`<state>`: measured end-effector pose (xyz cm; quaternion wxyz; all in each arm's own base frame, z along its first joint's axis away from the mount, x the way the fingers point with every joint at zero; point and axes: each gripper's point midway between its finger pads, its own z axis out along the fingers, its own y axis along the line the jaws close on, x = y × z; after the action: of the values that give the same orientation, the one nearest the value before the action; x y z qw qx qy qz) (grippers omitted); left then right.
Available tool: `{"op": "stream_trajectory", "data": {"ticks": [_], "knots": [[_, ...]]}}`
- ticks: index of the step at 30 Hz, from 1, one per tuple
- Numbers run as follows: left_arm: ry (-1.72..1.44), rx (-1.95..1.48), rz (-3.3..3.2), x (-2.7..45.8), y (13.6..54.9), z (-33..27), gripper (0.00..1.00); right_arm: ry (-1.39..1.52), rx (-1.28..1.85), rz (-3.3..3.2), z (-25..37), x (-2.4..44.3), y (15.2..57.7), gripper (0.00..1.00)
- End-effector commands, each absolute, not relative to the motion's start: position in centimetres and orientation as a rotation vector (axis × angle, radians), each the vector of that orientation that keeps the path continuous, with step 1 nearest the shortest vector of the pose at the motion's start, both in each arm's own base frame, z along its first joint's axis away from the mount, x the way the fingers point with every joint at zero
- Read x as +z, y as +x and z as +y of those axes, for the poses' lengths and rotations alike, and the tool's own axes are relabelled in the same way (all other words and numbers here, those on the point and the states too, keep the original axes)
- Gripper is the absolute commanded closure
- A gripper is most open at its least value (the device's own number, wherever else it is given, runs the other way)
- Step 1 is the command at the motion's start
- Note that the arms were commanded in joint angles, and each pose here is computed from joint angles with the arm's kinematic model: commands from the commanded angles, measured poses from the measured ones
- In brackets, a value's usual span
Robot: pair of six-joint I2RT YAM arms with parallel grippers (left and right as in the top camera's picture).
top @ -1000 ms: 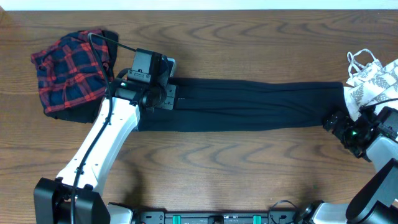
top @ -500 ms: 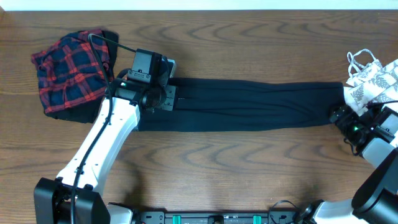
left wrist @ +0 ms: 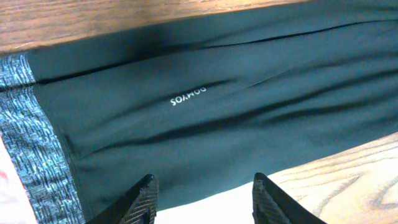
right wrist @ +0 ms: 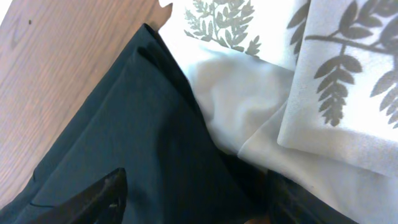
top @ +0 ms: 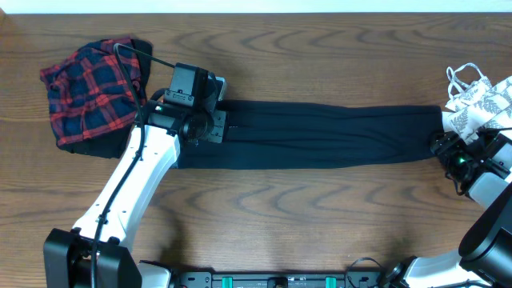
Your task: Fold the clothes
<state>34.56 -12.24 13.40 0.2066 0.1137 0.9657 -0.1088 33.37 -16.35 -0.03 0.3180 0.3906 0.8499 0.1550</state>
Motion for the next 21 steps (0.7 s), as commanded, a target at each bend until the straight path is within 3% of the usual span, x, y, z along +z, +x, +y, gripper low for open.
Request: {"op": "stream_trajectory", "data": {"ticks": [1, 5, 6, 9, 11, 21], "knots": [[0.300, -0.302, 2.683, 13.8, 34.7, -12.2, 0.51, 1.435, 0.485, 2.536, -10.4, -9.4, 23.6, 0.36], [0.300, -0.301, 2.685, 13.8, 34.6, -12.2, 0.50, 1.458, 0.497, 2.559, -9.9, -9.5, 23.0, 0.40], [0.300, -0.301, 2.687, 13.8, 34.6, -12.2, 0.51, 1.464, 0.499, 2.564, -9.8, -9.5, 22.9, 0.47], [0.300, -0.300, 2.695, 13.7, 34.4, -12.1, 0.51, 1.468, 0.512, 2.569, -9.5, -9.5, 22.8, 0.86], [0.300, -0.299, 2.702, 13.6, 34.3, -12.1, 0.51, 1.464, 0.513, 2.565, -9.6, -9.5, 22.9, 0.99], [0.300, -0.299, 2.706, 13.6, 34.2, -12.1, 0.51, 1.336, 0.596, 2.488, -9.9, -8.3, 25.5, 0.99]]}}
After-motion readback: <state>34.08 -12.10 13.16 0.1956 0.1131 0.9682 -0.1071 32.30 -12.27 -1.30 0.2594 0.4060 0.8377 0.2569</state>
